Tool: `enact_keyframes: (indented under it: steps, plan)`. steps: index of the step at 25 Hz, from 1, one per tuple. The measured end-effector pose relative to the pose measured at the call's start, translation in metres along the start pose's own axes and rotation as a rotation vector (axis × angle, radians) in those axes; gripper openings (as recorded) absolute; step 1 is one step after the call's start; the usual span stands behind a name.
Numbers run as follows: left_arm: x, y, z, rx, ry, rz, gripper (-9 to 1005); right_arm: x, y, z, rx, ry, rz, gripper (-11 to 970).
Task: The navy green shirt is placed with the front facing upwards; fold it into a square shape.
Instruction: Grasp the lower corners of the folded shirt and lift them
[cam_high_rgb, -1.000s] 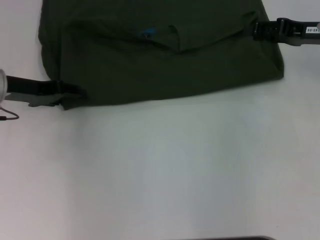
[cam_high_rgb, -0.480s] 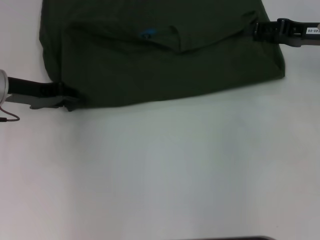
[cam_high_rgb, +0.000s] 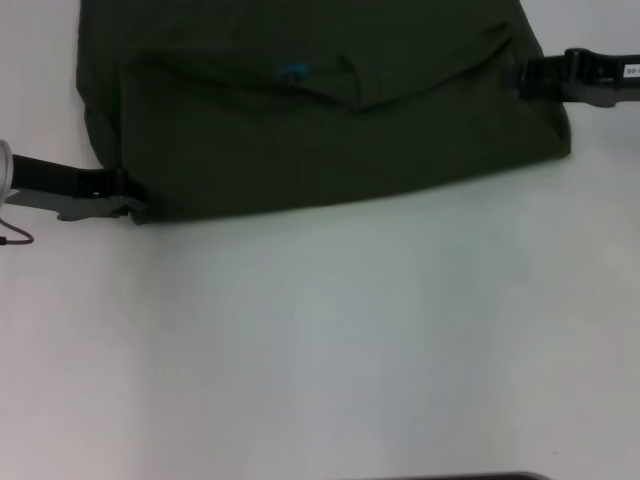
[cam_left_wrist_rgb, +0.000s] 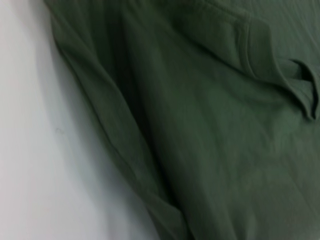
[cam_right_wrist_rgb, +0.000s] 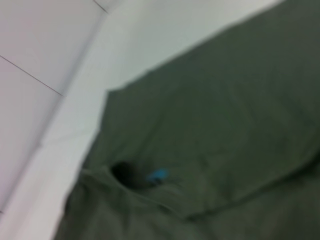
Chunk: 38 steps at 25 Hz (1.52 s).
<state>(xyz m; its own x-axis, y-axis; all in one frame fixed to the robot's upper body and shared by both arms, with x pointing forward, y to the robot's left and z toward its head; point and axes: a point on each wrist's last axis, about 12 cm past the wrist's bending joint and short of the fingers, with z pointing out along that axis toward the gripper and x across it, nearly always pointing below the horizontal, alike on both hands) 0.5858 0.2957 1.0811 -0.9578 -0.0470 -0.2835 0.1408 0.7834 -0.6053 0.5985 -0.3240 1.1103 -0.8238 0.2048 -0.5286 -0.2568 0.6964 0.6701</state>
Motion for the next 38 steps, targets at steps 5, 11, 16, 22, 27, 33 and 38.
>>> enact_keyframes:
  steps: [5, 11, 16, 22, 27, 33, 38]
  plan:
    - [-0.002, 0.002, -0.008, -0.002, 0.021, 0.007, 122, -0.003, -0.006, -0.004, 0.138, 0.167, 0.012, 516]
    - [-0.004, 0.001, -0.011, -0.007, 0.02, 0.019, 102, -0.004, -0.002, 0.002, 0.181, 0.248, -0.011, 517]
    - [-0.008, -0.002, -0.011, -0.008, 0.018, 0.03, 94, -0.007, 0.0, 0.001, 0.188, 0.243, -0.022, 517]
    - [-0.011, -0.003, -0.011, -0.011, 0.012, 0.036, 93, -0.02, 0.004, -0.009, 0.22, 0.246, -0.096, 515]
    - [-0.01, -0.004, -0.01, -0.01, 0.012, 0.031, 92, -0.025, 0.005, -0.015, 0.234, 0.248, -0.121, 512]
    - [-0.01, -0.004, -0.009, -0.01, 0.012, 0.029, 91, -0.016, 0.001, -0.003, 0.298, 0.298, -0.156, 510]
    - [-0.01, -0.003, -0.01, -0.011, 0.01, 0.029, 90, -0.011, 0.002, 0.005, 0.304, 0.304, -0.176, 513]
